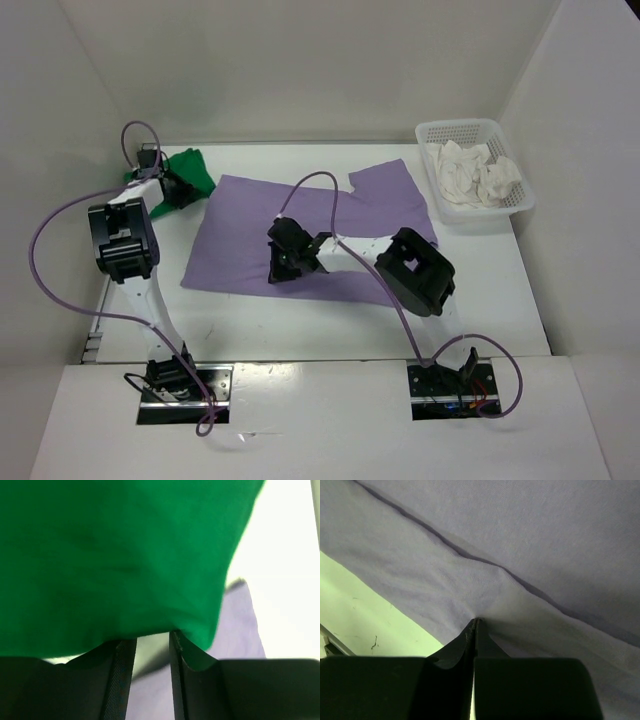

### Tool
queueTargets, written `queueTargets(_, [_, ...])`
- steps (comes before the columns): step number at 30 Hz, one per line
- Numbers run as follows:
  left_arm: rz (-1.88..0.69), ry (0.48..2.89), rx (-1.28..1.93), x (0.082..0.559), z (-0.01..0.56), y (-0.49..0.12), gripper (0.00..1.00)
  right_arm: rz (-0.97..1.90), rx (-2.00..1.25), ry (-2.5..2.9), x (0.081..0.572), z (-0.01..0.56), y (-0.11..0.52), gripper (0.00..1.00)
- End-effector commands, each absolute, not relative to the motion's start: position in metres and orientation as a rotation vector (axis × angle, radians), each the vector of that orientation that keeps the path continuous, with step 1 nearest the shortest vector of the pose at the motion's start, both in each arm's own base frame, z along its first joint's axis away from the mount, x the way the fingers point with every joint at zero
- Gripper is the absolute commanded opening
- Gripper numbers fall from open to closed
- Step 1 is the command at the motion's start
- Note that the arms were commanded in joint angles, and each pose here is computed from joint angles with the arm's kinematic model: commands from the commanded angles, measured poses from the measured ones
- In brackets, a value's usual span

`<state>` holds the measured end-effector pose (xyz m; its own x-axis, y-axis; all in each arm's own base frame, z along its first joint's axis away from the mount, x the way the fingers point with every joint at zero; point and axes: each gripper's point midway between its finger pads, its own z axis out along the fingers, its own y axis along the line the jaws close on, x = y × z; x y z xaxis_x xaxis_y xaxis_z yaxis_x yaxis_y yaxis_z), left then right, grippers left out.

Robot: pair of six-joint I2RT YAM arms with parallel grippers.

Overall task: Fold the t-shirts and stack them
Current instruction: Fold the flattened tshirt in 1/3 of the way

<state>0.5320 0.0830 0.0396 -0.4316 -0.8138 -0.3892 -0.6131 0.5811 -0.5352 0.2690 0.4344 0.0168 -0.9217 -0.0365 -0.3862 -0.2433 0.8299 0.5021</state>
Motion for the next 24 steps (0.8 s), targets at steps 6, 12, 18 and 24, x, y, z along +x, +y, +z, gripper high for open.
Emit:
queueTargets(6, [-0.356, 2.067, -1.196, 0.543, 0.056, 0.142, 0.48, 0.704, -0.375, 2.772, 0.202, 0.002, 0.405, 0.00])
queueTargets(12, [-0.368, 2.019, -1.129, 0.527, 0.087, 0.134, 0.52, 0.751, -0.386, 2.765, 0.186, 0.026, 0.390, 0.02])
queueTargets(18, [-0.354, 2.025, -0.939, 0.507, 0.125, 0.089, 0.39, 0.803, -0.410, 2.620, 0.213, 0.086, 0.403, 0.11])
queueTargets(24, [-0.197, 2.160, -0.713, 0.531, 0.108, 0.043, 0.31, 0.809, -0.329, 2.524, 0.259, 0.129, 0.386, 0.15])
